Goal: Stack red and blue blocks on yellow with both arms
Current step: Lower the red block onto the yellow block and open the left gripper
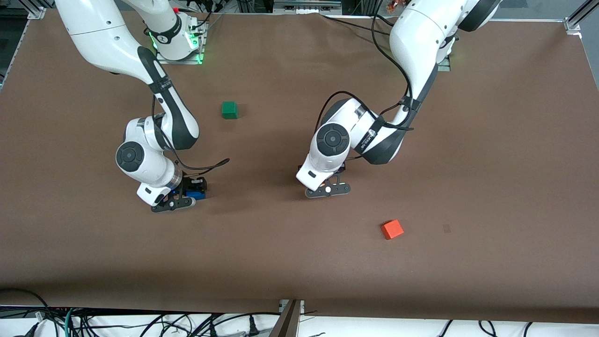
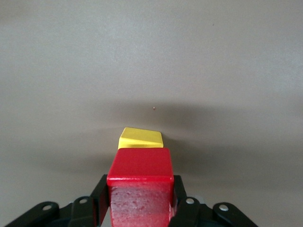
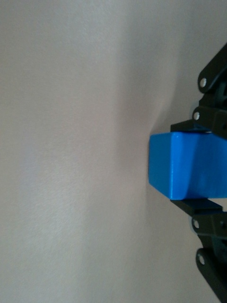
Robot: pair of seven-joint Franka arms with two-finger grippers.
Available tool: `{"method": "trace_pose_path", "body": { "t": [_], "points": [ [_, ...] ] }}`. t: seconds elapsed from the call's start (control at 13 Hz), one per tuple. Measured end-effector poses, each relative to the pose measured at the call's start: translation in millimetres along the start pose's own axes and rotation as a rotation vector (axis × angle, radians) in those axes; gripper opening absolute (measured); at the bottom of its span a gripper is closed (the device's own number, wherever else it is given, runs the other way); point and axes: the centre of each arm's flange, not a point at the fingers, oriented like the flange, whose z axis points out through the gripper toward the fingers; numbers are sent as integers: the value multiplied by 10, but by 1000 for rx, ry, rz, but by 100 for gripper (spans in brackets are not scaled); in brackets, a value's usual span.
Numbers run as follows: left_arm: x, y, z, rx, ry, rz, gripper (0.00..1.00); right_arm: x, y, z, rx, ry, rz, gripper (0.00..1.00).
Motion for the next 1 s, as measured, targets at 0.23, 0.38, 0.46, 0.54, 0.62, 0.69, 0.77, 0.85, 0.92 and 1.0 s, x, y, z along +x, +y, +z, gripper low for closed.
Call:
{"method": "trace_pose_path", "body": {
  "t": [0.23,0.38,0.46,0.54,0.62,0.69,0.77,0.85,0.92,1.0],
  "points": [
    [27,-27,77,8,-4,-4,56,220,-192,-505,14,-46,45,55],
    [31,-34,117,12,-8,-5,56,363,-517,-908,21,-55,70,55],
    [30,-34,136,16,-7,-2,56,396,-673,-1018,23,-51,90,55],
    [22,-26,149,21,-5,3,56,398,-810,-1051,22,-50,113,55],
    [13,-17,149,24,-2,7,56,384,-906,-1023,18,-54,133,55],
    [9,-12,150,26,0,9,56,372,-962,-976,14,-61,149,55],
    [15,-18,156,28,1,8,63,365,-994,-935,11,-66,159,55],
    [48,-40,141,29,7,3,73,362,-1011,-906,10,-69,169,55],
    [125,-87,70,29,21,-8,83,361,-1017,-895,9,-71,179,55],
    [223,-151,-68,35,33,-23,91,362,-1019,-899,9,-70,184,55]
  ]
}}
